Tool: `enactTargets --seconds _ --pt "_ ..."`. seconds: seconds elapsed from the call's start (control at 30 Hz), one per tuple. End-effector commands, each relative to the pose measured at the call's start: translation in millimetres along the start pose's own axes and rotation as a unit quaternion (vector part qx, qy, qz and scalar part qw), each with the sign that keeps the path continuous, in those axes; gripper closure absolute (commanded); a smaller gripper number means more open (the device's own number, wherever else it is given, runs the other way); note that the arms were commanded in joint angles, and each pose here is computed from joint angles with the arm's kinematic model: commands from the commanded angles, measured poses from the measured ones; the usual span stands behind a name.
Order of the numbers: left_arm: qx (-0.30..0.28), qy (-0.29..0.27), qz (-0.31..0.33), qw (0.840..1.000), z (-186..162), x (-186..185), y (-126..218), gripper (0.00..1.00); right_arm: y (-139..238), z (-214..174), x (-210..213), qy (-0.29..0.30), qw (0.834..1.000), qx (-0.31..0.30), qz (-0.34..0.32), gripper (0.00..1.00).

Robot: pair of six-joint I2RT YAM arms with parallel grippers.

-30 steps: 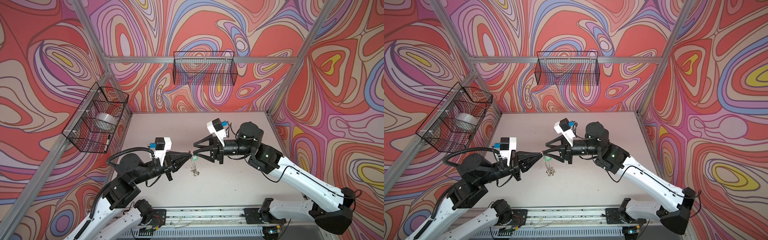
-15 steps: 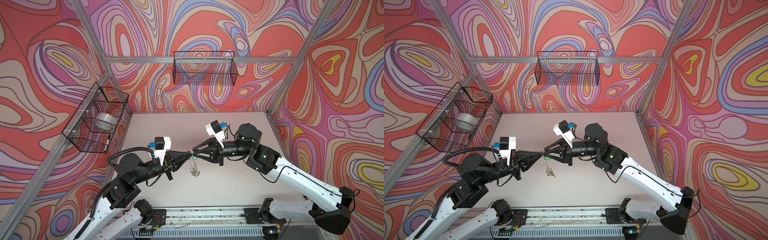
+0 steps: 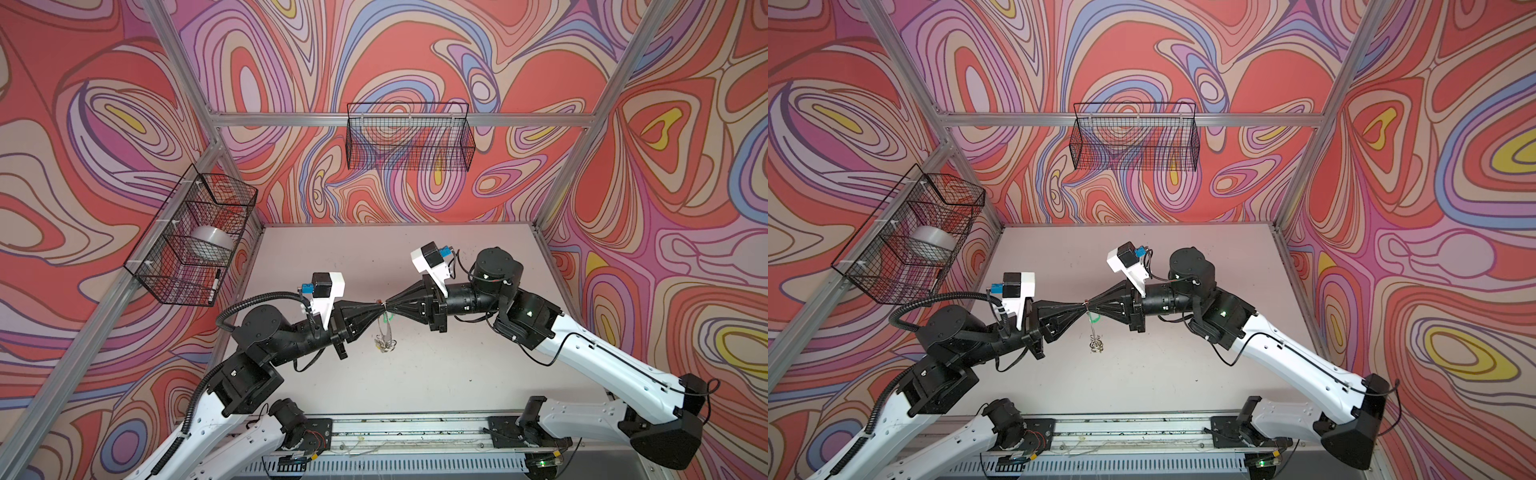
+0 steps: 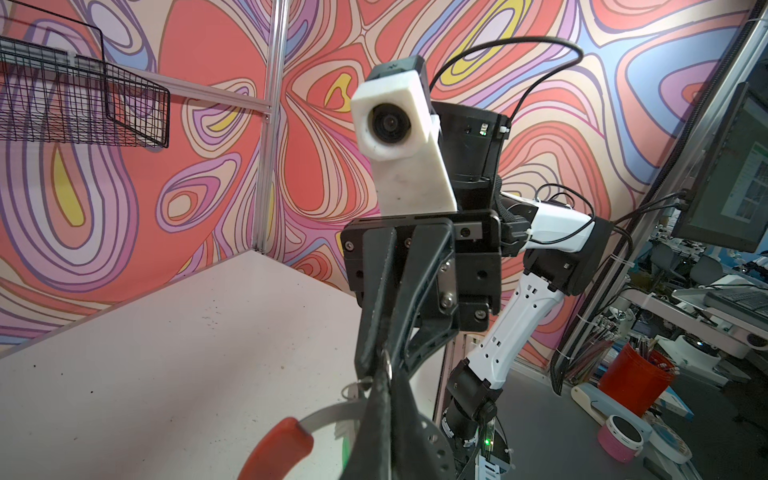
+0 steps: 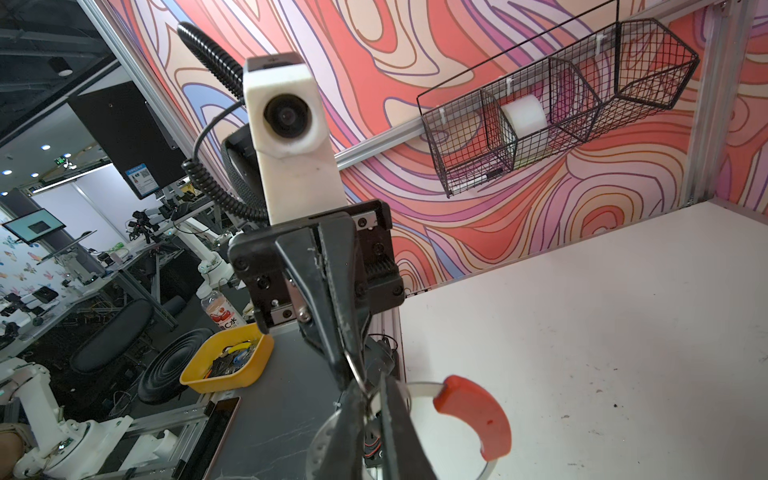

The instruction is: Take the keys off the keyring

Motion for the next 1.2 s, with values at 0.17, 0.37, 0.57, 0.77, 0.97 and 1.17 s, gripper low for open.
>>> enactTargets --seconds 0.17,0.37,0.57,0.77,0.97,1.17 --pt "0.005 0.004 0.012 1.0 7 1 3 0.91 8 3 4 -0.003 1.0 0.004 -0.021 1.0" --pt "0.057 0.017 0.015 0.998 -4 1 4 0.56 17 -7 -2 -0.01 0.996 0.045 -0.074 1.0" --pt "0.12 0.094 -0.078 0.985 -17 -7 -13 0.56 22 -17 -9 -0.008 0.987 0.109 -0.117 1.0" --pt "0.102 0.097 -0.118 0.983 -6 -14 -12 0.59 23 -17 -14 -0.002 0.981 0.134 -0.138 1.0" --pt "0.113 0.105 -0.123 0.98 -8 -13 -16 0.69 21 -15 -13 0.001 0.981 0.141 -0.134 1.0" --pt "0.125 0.103 -0.108 0.981 -11 -8 -18 0.74 20 -11 -11 0.004 0.982 0.135 -0.132 1.0"
Point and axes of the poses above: each gripper's point midway between its finger pads, its own y axis back along the fingers, its own x axis along the line the jaws close on, z = x × y, the point moved 3 cm from there along y, back along the fingers, and after that the axes turned 13 degrees about -y, right-handed, at the moved point
